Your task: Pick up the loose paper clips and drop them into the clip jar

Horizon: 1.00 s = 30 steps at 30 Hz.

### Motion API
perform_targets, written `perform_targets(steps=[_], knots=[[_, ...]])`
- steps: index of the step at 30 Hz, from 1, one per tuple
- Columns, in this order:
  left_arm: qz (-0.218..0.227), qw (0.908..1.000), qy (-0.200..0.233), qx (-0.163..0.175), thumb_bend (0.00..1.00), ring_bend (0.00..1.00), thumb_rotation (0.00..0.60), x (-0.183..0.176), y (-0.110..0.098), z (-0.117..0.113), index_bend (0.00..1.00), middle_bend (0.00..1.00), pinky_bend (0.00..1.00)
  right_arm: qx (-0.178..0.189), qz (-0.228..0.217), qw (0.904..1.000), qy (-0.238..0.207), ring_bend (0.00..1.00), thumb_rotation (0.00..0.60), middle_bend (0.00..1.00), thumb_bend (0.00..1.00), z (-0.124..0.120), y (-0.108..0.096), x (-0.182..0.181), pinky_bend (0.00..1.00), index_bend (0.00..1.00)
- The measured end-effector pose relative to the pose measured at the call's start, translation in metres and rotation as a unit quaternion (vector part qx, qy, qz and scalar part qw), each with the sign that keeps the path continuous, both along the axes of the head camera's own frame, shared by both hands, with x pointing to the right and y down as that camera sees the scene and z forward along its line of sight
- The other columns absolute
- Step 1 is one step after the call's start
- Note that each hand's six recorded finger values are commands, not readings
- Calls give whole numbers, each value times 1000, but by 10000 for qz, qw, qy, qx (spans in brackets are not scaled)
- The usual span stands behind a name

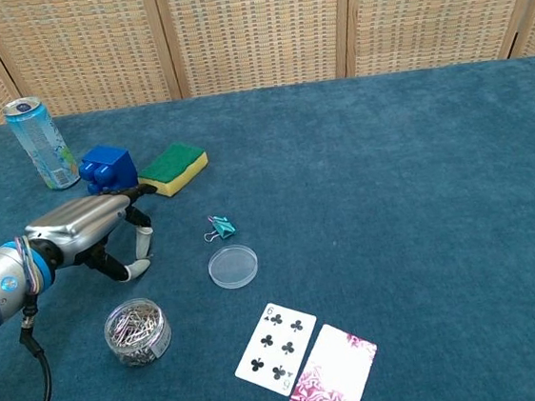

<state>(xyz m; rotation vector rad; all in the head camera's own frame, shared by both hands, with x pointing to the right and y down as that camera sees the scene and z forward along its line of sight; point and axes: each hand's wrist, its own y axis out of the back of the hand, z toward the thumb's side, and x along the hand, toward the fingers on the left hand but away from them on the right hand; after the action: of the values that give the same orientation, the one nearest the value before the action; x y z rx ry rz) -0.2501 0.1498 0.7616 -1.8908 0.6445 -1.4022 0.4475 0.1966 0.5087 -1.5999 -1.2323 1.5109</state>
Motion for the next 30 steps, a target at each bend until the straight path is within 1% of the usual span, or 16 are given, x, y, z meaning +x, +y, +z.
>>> perform_targets(steps=[8, 15, 21, 24, 30], knots=[[19, 10000, 75, 37, 444, 0, 600, 0, -2, -5, 713, 0, 0, 7, -6, 10000, 2, 0, 600, 0, 0, 0, 0, 0, 0, 0], [47, 9995, 243, 172, 461, 0, 600, 0, -7, -20, 719, 0, 0, 8, -6, 10000, 4, 0, 600, 0, 0, 0, 0, -1, 0, 0], [222, 9984, 401, 336, 482, 0, 600, -3, -7, -44, 719, 0, 0, 16, -17, 10000, 0, 0, 600, 0, 0, -1, 1, -2, 0, 0], [358, 9976, 473, 351, 494, 0, 600, -7, 0, -58, 719, 0, 0, 25, -18, 10000, -2, 0, 600, 0, 0, -2, 1, -2, 0, 0], [731, 9954, 594, 195, 503, 0, 600, -15, 20, -86, 721, 0, 0, 34, -30, 10000, -2, 0, 600, 0, 0, -2, 1, -3, 0, 0]])
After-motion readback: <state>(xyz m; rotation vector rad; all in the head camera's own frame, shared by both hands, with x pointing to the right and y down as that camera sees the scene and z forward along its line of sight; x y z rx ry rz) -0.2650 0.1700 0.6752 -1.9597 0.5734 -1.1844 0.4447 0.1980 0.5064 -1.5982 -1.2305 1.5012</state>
